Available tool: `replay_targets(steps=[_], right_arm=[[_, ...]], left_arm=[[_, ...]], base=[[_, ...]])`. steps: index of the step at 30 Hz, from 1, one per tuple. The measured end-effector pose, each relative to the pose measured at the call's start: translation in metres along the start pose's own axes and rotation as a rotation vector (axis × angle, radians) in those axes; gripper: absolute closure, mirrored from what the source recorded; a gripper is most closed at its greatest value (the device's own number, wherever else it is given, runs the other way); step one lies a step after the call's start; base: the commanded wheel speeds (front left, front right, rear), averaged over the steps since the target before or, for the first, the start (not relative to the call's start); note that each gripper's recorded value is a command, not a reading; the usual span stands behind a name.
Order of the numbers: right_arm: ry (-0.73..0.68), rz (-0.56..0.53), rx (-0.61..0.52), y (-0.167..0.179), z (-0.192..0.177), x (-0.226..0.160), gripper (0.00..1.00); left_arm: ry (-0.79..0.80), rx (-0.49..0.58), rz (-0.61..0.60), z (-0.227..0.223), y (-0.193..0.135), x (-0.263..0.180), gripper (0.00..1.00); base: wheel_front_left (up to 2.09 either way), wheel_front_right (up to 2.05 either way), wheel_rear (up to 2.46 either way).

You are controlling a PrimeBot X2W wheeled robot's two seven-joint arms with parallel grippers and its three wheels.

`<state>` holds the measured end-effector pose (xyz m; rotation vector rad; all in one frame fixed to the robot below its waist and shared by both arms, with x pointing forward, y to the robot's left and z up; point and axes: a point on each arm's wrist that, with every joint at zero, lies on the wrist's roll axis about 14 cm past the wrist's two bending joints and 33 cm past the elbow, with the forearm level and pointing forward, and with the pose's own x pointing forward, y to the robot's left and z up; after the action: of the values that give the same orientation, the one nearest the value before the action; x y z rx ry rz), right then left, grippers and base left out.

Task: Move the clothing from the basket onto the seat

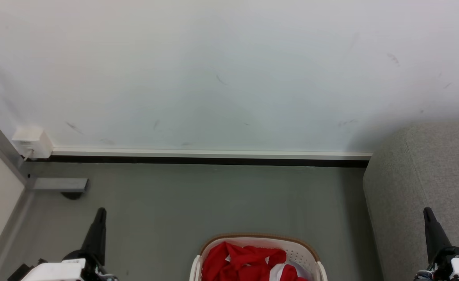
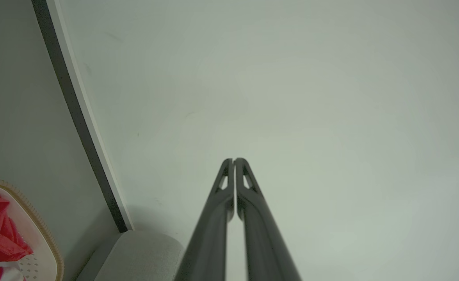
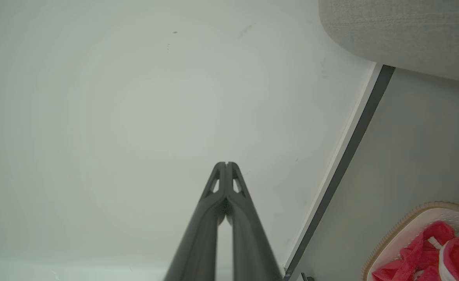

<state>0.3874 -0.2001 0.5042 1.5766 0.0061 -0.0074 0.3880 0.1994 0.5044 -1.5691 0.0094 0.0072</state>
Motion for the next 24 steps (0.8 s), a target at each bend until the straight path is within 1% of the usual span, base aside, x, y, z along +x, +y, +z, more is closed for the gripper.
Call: replay_targets(steps=[22, 23, 24], right_arm=[[0.0, 0.0, 0.0, 0.0, 0.0, 0.0, 1.0], [0.0, -0.003, 0.0, -0.001, 0.0, -0.0003, 0.0], [0.0, -0.013, 0.002, -0.0045, -0.0005, -0.0015, 0.0]], left_arm=[[0.0, 0.0, 0.0, 0.0, 0.0, 0.0, 1.0], [0.0, 0.0, 0.003, -0.0001, 0.0011, -0.0003, 0.0], [-0.001, -0.002, 0.015, -0.0004, 0.005, -0.0017, 0.0]], base=[[0.0, 0.0, 0.0], [0.0, 0.0, 0.0], [0.0, 0.0, 0.0]])
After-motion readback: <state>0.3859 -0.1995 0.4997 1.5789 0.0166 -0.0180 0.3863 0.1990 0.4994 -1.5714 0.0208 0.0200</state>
